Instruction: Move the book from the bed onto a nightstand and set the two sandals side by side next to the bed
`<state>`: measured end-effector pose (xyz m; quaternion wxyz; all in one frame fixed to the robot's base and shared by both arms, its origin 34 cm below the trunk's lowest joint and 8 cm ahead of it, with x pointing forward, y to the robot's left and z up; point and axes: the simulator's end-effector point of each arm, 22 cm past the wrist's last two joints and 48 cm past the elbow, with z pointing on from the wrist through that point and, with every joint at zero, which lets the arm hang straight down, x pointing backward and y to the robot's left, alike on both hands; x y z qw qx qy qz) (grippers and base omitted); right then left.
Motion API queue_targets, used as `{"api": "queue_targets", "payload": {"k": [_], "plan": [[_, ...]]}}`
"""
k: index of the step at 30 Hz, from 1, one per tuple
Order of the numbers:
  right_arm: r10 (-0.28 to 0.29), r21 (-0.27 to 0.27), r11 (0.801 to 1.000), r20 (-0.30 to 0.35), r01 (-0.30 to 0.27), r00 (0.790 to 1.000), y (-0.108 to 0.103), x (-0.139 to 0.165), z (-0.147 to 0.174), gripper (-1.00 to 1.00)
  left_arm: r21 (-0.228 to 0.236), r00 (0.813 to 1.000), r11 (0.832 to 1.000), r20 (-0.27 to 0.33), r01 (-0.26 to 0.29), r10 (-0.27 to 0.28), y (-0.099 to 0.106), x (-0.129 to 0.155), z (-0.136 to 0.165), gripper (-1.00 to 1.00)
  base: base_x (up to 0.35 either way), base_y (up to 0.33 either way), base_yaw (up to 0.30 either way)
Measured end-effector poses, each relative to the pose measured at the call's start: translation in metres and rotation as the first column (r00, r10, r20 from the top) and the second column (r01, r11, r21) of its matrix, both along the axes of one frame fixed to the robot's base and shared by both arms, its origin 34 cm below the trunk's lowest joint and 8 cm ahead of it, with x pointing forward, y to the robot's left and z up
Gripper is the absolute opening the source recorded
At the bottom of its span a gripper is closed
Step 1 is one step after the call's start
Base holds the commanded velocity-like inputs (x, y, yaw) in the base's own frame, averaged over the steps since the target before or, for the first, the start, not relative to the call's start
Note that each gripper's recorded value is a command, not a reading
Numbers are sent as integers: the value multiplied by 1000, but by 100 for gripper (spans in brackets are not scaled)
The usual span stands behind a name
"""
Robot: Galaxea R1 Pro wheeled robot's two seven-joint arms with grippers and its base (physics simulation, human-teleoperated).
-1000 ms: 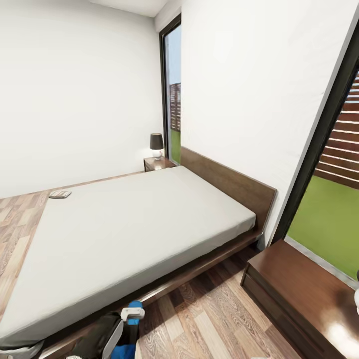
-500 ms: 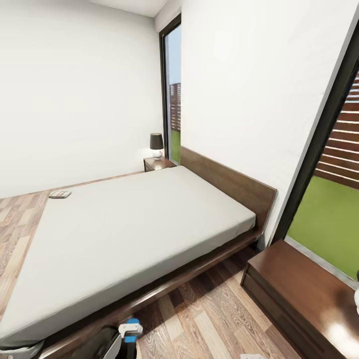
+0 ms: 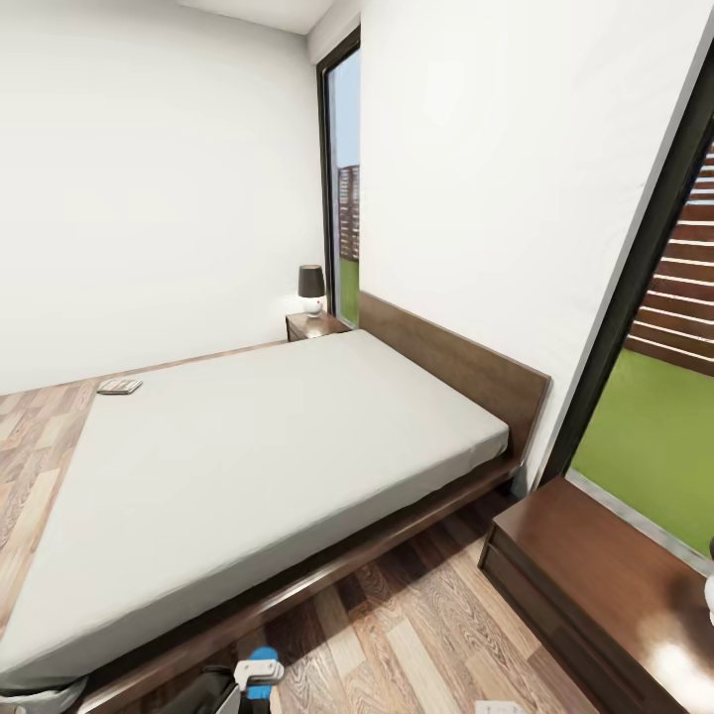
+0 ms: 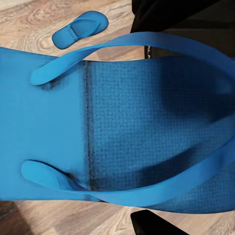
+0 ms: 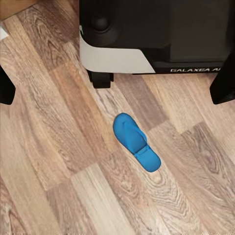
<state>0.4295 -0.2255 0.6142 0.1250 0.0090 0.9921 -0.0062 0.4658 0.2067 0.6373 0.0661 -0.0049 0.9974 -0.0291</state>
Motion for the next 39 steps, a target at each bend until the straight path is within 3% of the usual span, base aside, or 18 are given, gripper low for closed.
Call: {"api": "queue_targets", "payload": {"k": [8, 13, 18, 24, 34, 39], "plan": [[11, -7, 1000, 9, -11, 1000, -1, 7, 2, 100, -6, 1000, 1000, 3, -6, 6, -1, 1, -1, -100, 0, 0, 0], [45, -29, 999, 34, -44, 998, -3, 32, 5, 100, -7, 1000, 1000, 6, -9, 9, 0, 3, -6, -100, 0, 0, 0], [65, -46, 997, 13, -64, 998, -5, 41, 4, 100, -8, 1000, 1000, 9, -10, 10, 0, 5, -11, -100, 0, 0, 0], [43, -154, 987, 7, -41, 999, -25, 60, 9, 100, -8, 1000, 1000, 13, -10, 11, 0, 7, -18, -100, 0, 0, 0], [56, -160, 986, 19, -52, 998, 3, 78, 7, 100, -7, 1000, 1000, 15, -12, 12, 1, 10, -30, -100, 0, 0, 0], [119, -159, 981, 33, -112, 992, 26, 85, 6, 100, -7, 1000, 1000, 18, -12, 12, 1, 12, -36, -100, 0, 0, 0]]}}
